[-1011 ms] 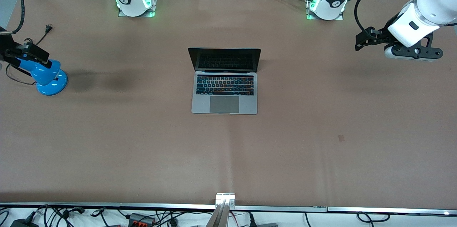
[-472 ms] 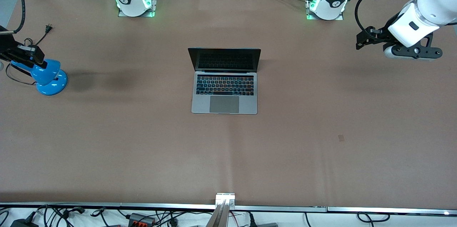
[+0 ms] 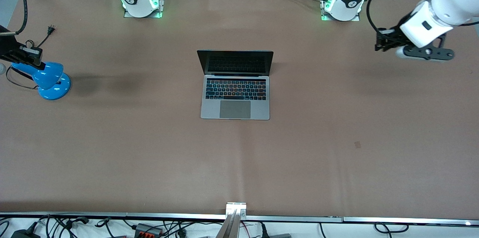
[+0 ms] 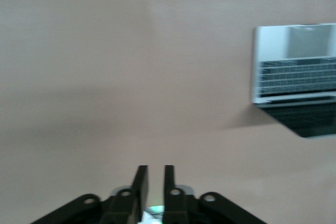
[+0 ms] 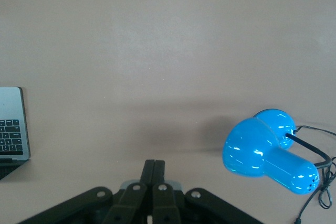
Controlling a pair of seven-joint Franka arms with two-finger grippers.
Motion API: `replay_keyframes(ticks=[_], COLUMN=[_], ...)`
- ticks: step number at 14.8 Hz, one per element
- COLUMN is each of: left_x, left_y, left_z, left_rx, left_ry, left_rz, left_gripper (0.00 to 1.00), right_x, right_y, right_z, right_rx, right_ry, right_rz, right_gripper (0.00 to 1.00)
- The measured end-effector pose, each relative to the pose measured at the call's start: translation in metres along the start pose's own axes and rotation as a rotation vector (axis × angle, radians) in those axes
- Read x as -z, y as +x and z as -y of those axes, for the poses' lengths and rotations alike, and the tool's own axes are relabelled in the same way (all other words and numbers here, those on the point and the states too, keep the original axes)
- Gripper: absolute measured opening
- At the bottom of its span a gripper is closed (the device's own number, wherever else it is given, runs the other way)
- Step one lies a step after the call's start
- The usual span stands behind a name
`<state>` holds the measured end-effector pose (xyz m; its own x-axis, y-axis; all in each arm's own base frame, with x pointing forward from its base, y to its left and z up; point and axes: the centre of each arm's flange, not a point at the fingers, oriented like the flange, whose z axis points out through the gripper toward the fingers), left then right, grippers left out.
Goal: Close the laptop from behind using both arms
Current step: 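Move the right gripper and the left gripper toward the laptop screen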
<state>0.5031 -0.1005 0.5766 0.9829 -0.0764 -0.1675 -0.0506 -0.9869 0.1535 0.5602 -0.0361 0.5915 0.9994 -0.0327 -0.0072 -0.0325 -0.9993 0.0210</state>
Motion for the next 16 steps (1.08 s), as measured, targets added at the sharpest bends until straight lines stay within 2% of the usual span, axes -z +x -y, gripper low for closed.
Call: replay_keyframes(ticks=[1,3,6,8,11,14,16], left_x=[-0.004,-0.015,-0.044,-0.074,-0.133,-0.190,-0.226], left_y=[-0.002,-0.009,-0.020,-0.026,-0.039,-0.065,-0.083], left_z=[-0.021,-0.070,-0.142,-0.180,-0.226,-0.257,-0.267], left_rx=[-0.011,-0.042,-0.134,-0.136,-0.101,-0.113,-0.122], left_ry=[-0.027,-0.073,-0.078,-0.104,-0.152,-0.145,-0.136], left_rz=[0.009,0.033,0.068,0.107,0.122,0.105,0.088], left_gripper=[0.01,0.01,0.01,0.01,0.01,0.01,0.01], right_x=[0.000,-0.003,-0.018,-0.034,-0.068,-0.107,-0.129], right_y=[0.000,-0.003,-0.006,-0.006,-0.012,-0.030,-0.044], right_z=[0.002,0.011,0.038,0.063,0.098,0.146,0.180], right_rx=[0.004,0.019,0.066,0.104,0.151,0.206,0.251], right_ry=[0.000,0.001,0.006,0.030,0.078,0.161,0.188], right_rz=[0.002,0.028,0.106,0.154,0.271,0.381,0.441], right_gripper=[0.01,0.01,0.01,0.01,0.01,0.01,0.01])
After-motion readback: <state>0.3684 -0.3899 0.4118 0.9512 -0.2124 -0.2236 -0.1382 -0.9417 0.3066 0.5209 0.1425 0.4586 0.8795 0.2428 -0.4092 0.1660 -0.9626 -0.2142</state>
